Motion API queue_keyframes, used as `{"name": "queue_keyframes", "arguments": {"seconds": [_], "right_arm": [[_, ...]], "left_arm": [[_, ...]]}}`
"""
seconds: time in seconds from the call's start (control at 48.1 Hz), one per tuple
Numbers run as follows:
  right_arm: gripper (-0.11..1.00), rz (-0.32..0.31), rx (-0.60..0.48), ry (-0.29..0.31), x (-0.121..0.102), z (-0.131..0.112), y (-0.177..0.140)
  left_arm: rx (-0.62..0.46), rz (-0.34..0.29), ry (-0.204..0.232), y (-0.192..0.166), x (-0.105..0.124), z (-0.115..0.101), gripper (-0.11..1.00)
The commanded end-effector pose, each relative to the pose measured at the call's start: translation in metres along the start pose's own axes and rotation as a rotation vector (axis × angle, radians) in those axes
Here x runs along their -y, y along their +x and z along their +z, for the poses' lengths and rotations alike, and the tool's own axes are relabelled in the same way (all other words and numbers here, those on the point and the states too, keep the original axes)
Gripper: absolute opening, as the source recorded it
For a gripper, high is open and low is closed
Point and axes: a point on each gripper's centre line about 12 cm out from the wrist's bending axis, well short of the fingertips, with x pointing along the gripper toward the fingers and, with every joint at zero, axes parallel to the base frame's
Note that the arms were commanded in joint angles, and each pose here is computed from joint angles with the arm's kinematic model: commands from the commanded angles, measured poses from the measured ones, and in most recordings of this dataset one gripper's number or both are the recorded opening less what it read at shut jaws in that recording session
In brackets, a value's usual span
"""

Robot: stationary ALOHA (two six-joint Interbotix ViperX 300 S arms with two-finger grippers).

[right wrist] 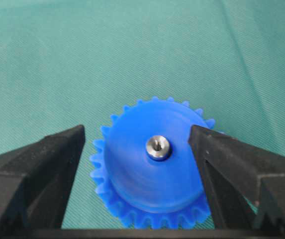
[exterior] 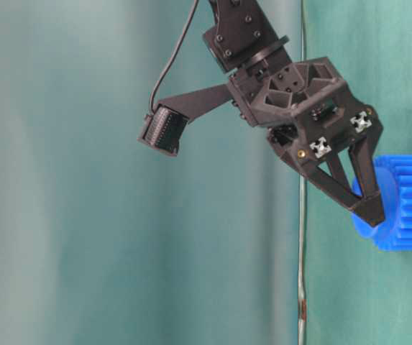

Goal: Insert the shaft placed at a random location into the center hole of the medium gear at another random location.

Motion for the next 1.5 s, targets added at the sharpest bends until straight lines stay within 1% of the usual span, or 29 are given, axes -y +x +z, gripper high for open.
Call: {"name": "queue_keyframes", "arguments": {"seconds": [0.0, 0.312, 0.478, 0.645, 0.978, 1.269, 1.477], "right_arm": [[0.93, 0.004, 0.061, 0.021, -0.001, 0.024, -0.008], [0.93, 0.03, 0.146, -0.017, -0.007, 0.073, -0.05], [0.93, 0.039, 0.185, -0.037, -0.009, 0.095, -0.075], [0.93, 0.047, 0.209, -0.048, -0.011, 0.107, -0.093], [0.93, 0.055, 0.211, -0.053, -0.015, 0.106, -0.098], [0.92, 0.058, 0.253, -0.035, -0.012, 0.096, -0.134], [0.92, 0.062, 0.26, -0.023, -0.01, 0.081, -0.159]], "left_arm": [[0.02, 0.0, 0.0, 0.002, 0.0, 0.008, 0.0], [0.023, 0.002, 0.002, 0.001, 0.0, 0.009, 0.0], [0.023, 0.001, 0.0, 0.001, 0.0, 0.009, 0.0], [0.025, 0.002, 0.002, 0.001, 0.0, 0.009, 0.0], [0.025, 0.002, 0.0, 0.001, 0.0, 0.009, 0.0], [0.026, 0.001, -0.002, 0.001, 0.0, 0.009, 0.0], [0.026, 0.001, -0.003, 0.001, 0.0, 0.009, 0.0]]}}
